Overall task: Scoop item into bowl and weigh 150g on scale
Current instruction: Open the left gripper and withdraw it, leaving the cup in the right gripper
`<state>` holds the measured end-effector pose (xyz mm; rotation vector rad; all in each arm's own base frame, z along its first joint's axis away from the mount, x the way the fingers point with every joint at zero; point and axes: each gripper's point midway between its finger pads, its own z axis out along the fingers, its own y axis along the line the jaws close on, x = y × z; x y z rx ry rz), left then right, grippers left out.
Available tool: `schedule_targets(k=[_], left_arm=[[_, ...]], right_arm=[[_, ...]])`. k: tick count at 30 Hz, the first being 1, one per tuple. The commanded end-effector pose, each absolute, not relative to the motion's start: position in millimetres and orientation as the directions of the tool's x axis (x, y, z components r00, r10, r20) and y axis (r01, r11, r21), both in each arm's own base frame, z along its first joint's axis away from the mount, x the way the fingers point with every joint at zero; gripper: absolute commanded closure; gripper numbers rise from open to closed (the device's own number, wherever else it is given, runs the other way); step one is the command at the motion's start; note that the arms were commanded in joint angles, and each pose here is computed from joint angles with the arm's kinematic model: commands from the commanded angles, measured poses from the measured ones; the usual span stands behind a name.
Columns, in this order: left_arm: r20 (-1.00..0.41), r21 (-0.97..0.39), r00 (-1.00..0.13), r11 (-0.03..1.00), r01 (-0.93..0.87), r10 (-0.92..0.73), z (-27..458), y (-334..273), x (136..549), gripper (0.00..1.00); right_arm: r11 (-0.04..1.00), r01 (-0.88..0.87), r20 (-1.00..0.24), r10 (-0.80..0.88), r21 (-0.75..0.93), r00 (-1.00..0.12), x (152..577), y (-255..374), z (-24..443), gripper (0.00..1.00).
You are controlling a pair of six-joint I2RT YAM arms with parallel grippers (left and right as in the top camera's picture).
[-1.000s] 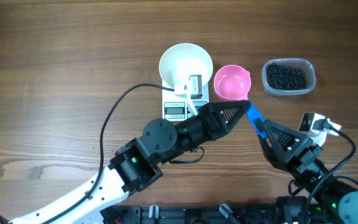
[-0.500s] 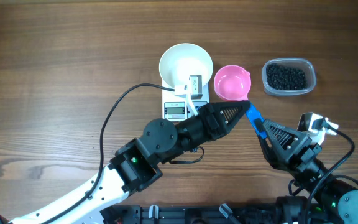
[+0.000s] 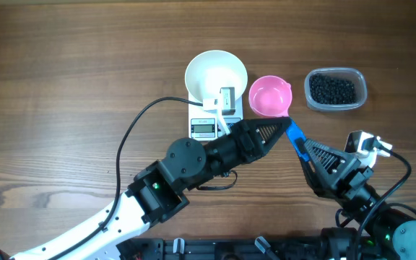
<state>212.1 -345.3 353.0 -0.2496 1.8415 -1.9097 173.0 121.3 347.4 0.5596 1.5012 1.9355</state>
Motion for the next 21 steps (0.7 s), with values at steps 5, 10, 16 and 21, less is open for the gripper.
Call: schedule_targets(k=[5, 10, 16, 21], left_arm=[[-0.190, -0.979, -0.867, 0.023, 0.203, -0.461, 350.6, -345.6, 214.1, 0.96], [-0.190, -0.979, -0.867, 0.023, 0.203, -0.461, 350.6, -345.6, 214.1, 0.96], [-0.190, -0.979, -0.867, 0.023, 0.203, -0.461, 350.6, -345.6, 214.1, 0.96], [-0.190, -0.979, -0.867, 0.023, 0.203, -0.461, 350.6, -345.6, 214.1, 0.96]], right_arm=[[-0.168, -0.219, -0.052, 0.669, 0.961, -0.741, 166.6, 125.4, 352.8, 0.71], [-0.168, -0.219, -0.052, 0.669, 0.961, -0.741, 166.6, 125.4, 352.9, 0.72], [-0.167, -0.220, -0.053, 0.669, 0.961, -0.741, 166.6, 125.4, 352.8, 0.77], [-0.167, -0.219, -0.053, 0.669, 0.961, -0.741, 166.6, 125.4, 352.9, 0.79]])
